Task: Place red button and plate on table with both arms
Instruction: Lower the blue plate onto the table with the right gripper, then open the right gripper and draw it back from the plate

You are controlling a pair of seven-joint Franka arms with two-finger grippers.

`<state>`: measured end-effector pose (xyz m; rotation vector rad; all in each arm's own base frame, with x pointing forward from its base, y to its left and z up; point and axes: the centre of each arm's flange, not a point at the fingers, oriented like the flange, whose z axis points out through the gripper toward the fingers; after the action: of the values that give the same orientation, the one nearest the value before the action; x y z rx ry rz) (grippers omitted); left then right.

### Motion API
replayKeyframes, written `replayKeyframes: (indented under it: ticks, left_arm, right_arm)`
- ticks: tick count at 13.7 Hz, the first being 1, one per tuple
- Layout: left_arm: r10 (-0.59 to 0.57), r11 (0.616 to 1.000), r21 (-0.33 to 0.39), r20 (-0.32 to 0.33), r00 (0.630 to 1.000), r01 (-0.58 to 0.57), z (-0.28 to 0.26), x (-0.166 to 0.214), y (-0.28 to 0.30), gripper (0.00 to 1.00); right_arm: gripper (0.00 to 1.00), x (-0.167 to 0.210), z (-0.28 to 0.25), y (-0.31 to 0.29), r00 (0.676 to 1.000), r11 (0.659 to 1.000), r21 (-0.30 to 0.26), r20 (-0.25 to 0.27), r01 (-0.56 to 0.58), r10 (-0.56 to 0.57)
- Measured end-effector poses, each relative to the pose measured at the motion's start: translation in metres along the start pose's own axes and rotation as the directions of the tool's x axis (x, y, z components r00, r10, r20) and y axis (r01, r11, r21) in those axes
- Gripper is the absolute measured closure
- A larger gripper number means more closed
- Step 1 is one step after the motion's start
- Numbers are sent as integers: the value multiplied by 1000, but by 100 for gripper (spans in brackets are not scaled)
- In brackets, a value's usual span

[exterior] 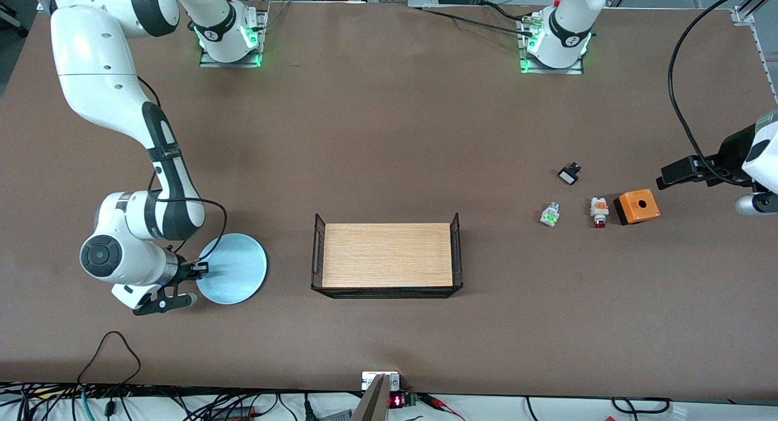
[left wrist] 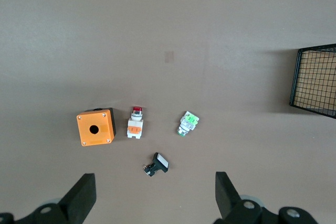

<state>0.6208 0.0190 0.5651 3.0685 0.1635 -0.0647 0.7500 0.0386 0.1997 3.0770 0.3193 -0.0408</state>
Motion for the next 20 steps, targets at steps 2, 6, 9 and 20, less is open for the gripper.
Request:
replayKeyframes:
  ticks: [2,6,9,20]
  left_arm:
    - [-8,1000,2,24,1000,8,3,-2,-5,0]
    - [-10,1000,4,61,998,10,11,-3,-6,0]
    - [-12,1000,4,57,998,12,9,-3,-7,0]
    - [-19,1000,4,53,998,18,7,-3,-11,0]
  right_arm:
    - [70,0,1,-2,1000,1000,0,1,3,-3]
    - [27,2,-5,-4,1000,1000,1,0,6,-6]
    - [0,5,-53,-15,999,1000,9,41,20,-20]
    - [0,-54,-304,-26,999,999,3,31,32,-33]
